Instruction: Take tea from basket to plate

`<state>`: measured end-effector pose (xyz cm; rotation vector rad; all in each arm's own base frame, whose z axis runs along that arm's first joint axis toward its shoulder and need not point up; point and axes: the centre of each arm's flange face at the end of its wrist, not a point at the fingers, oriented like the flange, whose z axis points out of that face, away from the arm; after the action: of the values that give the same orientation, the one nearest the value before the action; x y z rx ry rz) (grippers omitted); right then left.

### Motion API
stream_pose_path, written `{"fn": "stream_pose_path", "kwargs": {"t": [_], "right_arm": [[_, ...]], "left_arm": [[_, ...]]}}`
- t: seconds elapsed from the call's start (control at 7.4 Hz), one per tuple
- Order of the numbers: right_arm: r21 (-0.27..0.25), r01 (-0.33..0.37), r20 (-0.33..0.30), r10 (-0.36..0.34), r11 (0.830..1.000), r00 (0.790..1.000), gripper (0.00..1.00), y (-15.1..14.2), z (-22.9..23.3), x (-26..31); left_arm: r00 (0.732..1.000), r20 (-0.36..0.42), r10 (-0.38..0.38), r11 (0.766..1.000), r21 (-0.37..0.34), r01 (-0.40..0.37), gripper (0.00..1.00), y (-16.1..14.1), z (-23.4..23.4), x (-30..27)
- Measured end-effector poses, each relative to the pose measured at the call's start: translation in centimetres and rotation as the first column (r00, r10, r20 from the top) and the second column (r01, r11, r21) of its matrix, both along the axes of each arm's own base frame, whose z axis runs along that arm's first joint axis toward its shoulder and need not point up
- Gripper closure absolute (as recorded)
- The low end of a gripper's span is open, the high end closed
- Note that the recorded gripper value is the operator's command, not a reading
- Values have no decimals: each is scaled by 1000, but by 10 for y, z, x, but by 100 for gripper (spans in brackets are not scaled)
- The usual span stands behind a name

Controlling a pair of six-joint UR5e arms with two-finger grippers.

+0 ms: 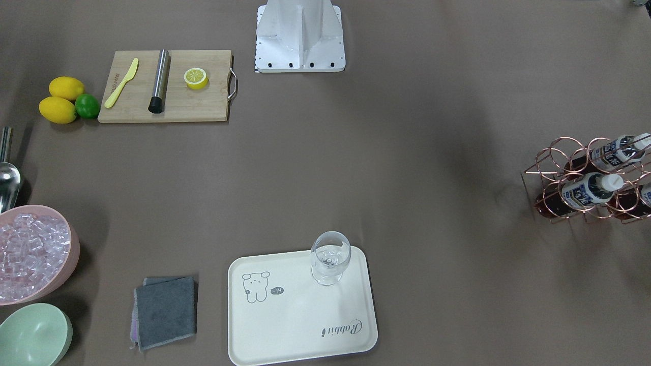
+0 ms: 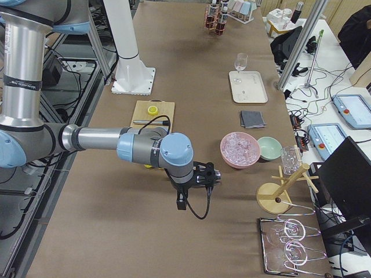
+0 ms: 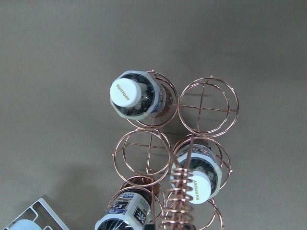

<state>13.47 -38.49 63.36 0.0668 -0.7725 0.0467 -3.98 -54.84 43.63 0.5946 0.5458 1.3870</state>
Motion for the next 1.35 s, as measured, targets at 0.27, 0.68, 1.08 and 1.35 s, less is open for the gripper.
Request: {"fn": "stream_pose_path", "kwargs": {"t": [0.27,0.68,1.08,1.35], "right_arm": [[1,-1,0,1,1000,1000,0,0,-1,0],[1,-1,0,1,1000,1000,0,0,-1,0],[1,-1,0,1,1000,1000,0,0,-1,0],[1,-1,0,1,1000,1000,0,0,-1,0]], "left_arm": [[998,-35,-49,998,-49,48,100,-7,-18,2],[987,-112,-113,989,-110,101,100,-20,-55,14],[984,-130,-121,986,-127,105,100,-33,-98,57],[985,-143,-95,990,-118,78,100,-37,-126,94]]}}
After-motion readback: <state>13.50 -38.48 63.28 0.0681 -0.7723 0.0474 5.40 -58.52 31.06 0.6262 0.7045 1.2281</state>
